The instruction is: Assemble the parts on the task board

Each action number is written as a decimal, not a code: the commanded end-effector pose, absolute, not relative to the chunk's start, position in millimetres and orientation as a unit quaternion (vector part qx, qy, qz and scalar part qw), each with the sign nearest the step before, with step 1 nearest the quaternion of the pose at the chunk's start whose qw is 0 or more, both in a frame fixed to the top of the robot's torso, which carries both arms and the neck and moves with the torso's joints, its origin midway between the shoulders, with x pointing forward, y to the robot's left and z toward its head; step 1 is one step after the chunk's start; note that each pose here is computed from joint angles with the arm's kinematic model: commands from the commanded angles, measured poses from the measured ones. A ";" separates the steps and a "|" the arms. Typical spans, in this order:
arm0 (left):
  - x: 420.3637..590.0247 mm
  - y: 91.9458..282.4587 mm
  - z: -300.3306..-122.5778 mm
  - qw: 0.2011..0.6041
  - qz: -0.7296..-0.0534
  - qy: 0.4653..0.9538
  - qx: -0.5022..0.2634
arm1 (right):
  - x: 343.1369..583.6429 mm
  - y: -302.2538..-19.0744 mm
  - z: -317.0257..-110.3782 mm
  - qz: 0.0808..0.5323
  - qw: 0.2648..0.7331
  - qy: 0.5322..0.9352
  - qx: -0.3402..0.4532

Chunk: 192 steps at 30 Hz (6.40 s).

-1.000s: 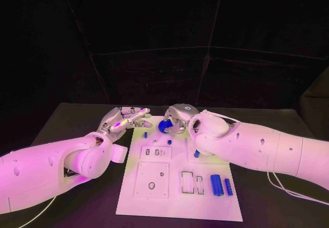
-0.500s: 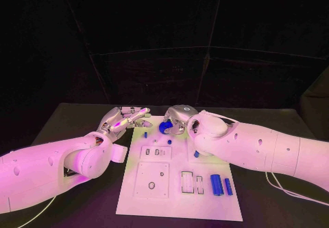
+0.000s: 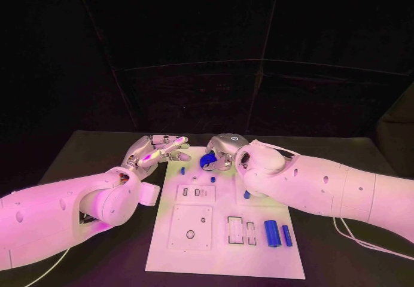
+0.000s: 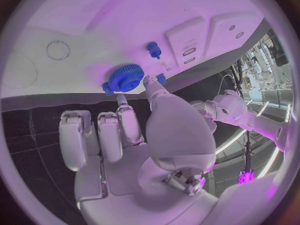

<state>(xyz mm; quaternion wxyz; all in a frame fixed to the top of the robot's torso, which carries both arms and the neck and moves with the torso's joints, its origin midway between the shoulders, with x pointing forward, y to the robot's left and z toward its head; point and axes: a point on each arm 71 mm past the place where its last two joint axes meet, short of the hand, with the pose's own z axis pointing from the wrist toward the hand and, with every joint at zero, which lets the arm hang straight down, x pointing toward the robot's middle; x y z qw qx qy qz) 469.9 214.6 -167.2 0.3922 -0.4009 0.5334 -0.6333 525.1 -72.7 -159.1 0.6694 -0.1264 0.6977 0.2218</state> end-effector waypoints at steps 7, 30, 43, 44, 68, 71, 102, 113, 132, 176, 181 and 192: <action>469.7 215.4 -165.5 0.393 -0.636 0.531 -0.399 | 523.0 -86.2 -152.5 0.252 0.686 0.674 -0.103; 471.0 215.5 -165.7 0.393 -0.634 0.532 -0.399 | 523.4 -87.5 -161.3 0.260 0.639 0.717 -0.105; 471.0 215.5 -165.8 0.393 -0.634 0.532 -0.399 | 528.7 -88.7 -165.3 0.237 0.631 0.733 -0.093; 471.0 215.5 -165.8 0.393 -0.634 0.532 -0.399 | 528.9 -89.1 -165.2 0.236 0.632 0.732 -0.091; 472.1 219.5 -165.8 0.397 -0.633 0.530 -0.400 | 512.4 -141.9 -139.9 0.387 0.682 0.621 -0.021; 472.7 220.6 -165.9 0.399 -0.633 0.530 -0.400 | 509.2 -170.5 -140.8 0.415 0.655 0.631 0.009; 481.5 227.7 -168.4 0.410 -0.629 0.528 -0.396 | 508.2 -304.6 -203.9 0.347 0.635 0.687 0.066; 482.4 229.0 -169.3 0.412 -0.627 0.529 -0.398 | 512.0 -305.3 -208.4 0.338 0.646 0.680 0.078; 482.8 229.6 -170.9 0.411 -0.623 0.531 -0.400 | 515.2 -293.0 -210.0 0.349 0.640 0.680 0.080; 484.8 238.7 -173.5 0.415 -0.614 0.534 -0.407 | 514.3 -285.6 -205.5 0.364 0.648 0.658 0.123; 483.4 237.3 -173.0 0.413 -0.616 0.534 -0.406 | 509.9 -273.0 -192.7 0.376 0.647 0.650 0.133; 483.8 237.8 -172.2 0.413 -0.616 0.532 -0.410 | 500.6 -192.4 -162.6 0.391 0.632 0.663 0.092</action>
